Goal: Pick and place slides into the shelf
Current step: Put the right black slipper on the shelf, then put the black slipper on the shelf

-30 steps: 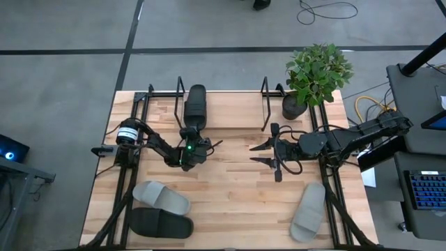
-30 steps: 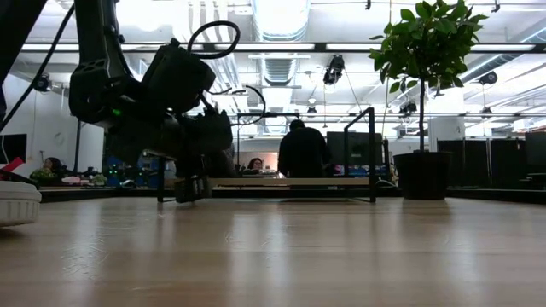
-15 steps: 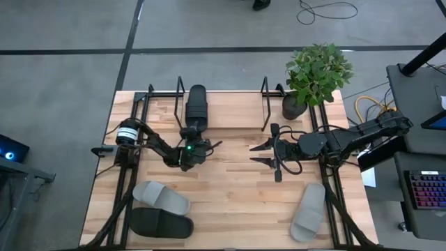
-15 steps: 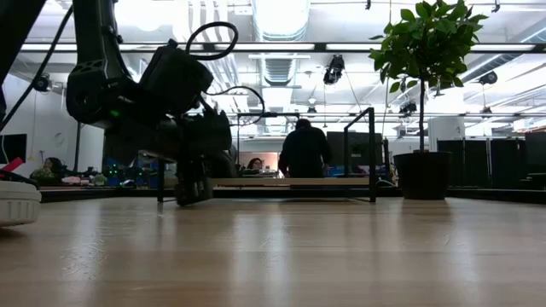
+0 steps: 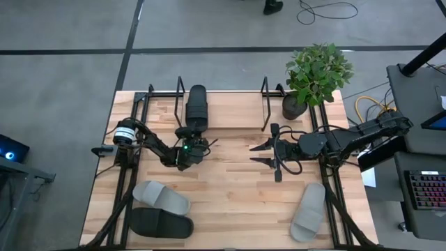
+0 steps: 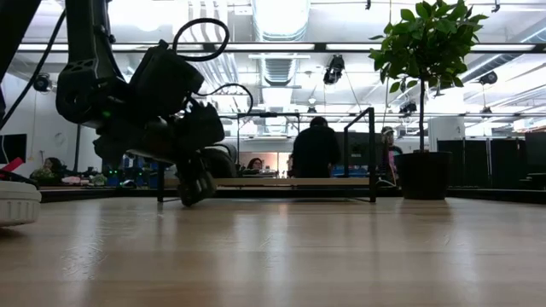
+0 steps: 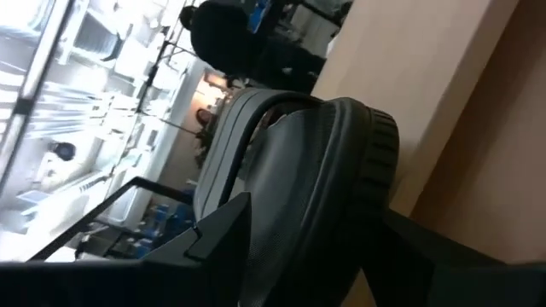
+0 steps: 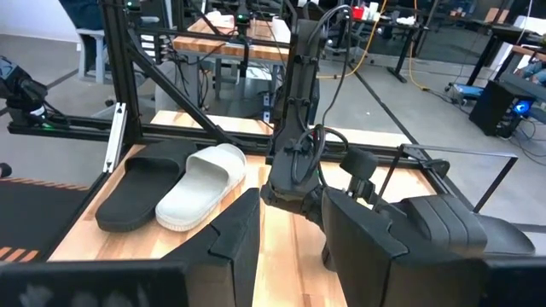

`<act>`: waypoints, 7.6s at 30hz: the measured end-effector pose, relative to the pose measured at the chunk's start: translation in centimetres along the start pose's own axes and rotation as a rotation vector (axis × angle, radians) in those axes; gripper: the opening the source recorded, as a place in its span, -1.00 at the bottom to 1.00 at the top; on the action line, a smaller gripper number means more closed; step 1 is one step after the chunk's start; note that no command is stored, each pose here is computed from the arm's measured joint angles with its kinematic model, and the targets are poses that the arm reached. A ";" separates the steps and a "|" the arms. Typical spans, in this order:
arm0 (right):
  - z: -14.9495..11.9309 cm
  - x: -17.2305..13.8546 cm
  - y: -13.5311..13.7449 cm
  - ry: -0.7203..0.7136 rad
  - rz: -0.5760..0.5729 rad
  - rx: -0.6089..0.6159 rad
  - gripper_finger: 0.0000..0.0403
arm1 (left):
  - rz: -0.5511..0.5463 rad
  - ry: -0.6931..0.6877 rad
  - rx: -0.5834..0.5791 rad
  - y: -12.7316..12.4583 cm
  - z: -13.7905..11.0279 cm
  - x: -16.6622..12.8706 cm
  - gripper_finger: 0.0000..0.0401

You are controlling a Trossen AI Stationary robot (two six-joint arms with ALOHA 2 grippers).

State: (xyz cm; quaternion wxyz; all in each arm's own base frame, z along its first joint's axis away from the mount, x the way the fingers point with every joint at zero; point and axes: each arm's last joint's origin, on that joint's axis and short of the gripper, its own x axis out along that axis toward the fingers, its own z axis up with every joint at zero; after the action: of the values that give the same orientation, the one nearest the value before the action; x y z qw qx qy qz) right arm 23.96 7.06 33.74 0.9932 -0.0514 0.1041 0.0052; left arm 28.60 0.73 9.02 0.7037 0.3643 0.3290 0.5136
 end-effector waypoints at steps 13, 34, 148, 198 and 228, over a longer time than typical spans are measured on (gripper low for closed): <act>-0.1 0.0 0.0 0.008 0.000 -0.002 -0.40 | -0.144 -0.070 -0.194 1.2 -1.4 -0.6 -0.10; -0.3 0.0 0.0 0.014 0.000 0.003 -0.40 | -0.462 -0.080 -0.283 4.9 -2.3 -1.9 -0.10; -3.0 0.3 0.1 0.136 0.001 -0.048 -0.40 | -0.692 0.209 0.116 14.3 6.7 11.7 -1.00; -3.9 0.3 0.1 0.182 -0.027 -0.088 -0.40 | -1.210 -0.762 -0.391 26.5 8.6 -11.8 -1.00; -3.8 0.4 0.2 0.157 0.014 -0.069 -0.40 | -1.579 0.459 -0.682 25.7 1.5 -14.3 -1.00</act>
State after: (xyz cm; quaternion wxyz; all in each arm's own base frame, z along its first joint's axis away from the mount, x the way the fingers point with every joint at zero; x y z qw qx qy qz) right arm 23.57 6.90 29.95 0.9796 -0.0852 0.1819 0.0115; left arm 13.81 -7.95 32.98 0.8395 -0.3100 0.4461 0.0092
